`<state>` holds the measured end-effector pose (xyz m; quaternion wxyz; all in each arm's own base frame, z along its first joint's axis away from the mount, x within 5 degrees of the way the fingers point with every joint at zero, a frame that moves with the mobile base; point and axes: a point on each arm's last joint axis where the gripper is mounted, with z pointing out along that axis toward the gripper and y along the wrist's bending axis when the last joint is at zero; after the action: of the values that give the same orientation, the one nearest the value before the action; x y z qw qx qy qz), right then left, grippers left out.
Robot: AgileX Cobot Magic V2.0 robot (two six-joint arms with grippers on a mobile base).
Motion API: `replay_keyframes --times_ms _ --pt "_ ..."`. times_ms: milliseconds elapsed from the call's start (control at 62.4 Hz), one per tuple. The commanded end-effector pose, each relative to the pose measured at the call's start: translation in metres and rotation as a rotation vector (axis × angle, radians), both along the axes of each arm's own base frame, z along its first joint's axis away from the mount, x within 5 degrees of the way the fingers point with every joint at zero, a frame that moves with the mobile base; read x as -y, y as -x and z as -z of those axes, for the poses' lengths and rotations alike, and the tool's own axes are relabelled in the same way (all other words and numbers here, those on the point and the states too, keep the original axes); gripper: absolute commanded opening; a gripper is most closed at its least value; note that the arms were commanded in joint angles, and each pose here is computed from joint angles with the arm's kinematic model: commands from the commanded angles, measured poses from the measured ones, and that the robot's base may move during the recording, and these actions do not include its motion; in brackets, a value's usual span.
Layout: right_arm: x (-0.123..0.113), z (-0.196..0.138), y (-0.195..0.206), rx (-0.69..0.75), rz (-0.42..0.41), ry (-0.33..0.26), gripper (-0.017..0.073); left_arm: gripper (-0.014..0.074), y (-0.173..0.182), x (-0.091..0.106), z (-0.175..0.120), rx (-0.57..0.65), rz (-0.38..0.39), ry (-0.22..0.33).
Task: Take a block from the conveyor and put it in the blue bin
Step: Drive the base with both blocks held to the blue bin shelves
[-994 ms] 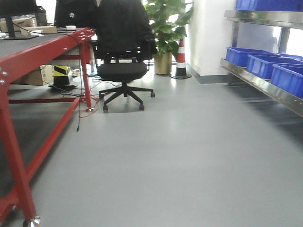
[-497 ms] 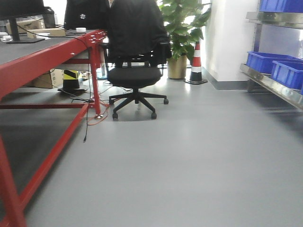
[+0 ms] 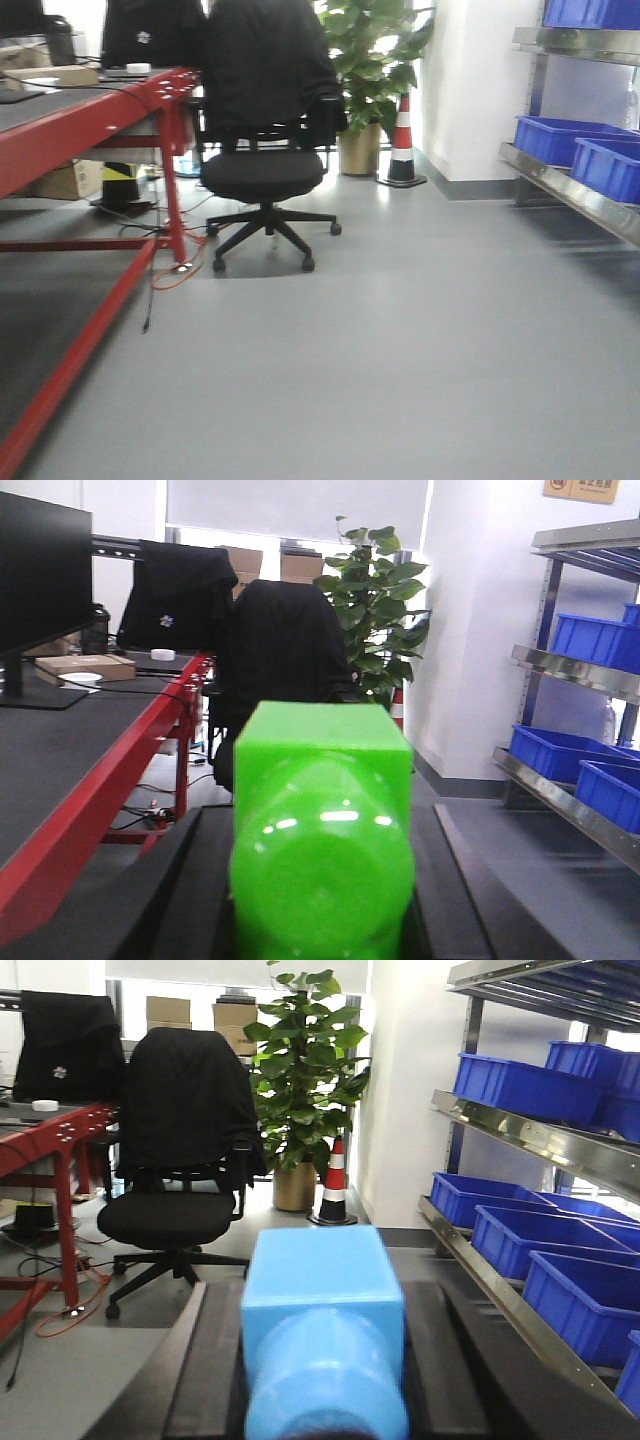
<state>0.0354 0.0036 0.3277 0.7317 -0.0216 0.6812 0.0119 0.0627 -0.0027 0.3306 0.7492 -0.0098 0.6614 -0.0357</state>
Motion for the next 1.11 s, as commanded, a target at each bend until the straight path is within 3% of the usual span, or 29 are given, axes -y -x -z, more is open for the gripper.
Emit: replay_keyframes --times_ms 0,1090 --pt "0.0003 -0.0017 0.0007 0.028 0.004 0.004 -0.0162 -0.0111 0.0012 0.0002 -0.0030 0.026 0.006 0.006" --pt "0.0003 -0.0017 0.0007 0.028 0.004 0.004 -0.0162 -0.0111 0.0012 0.0002 -0.0030 0.026 0.006 0.006"
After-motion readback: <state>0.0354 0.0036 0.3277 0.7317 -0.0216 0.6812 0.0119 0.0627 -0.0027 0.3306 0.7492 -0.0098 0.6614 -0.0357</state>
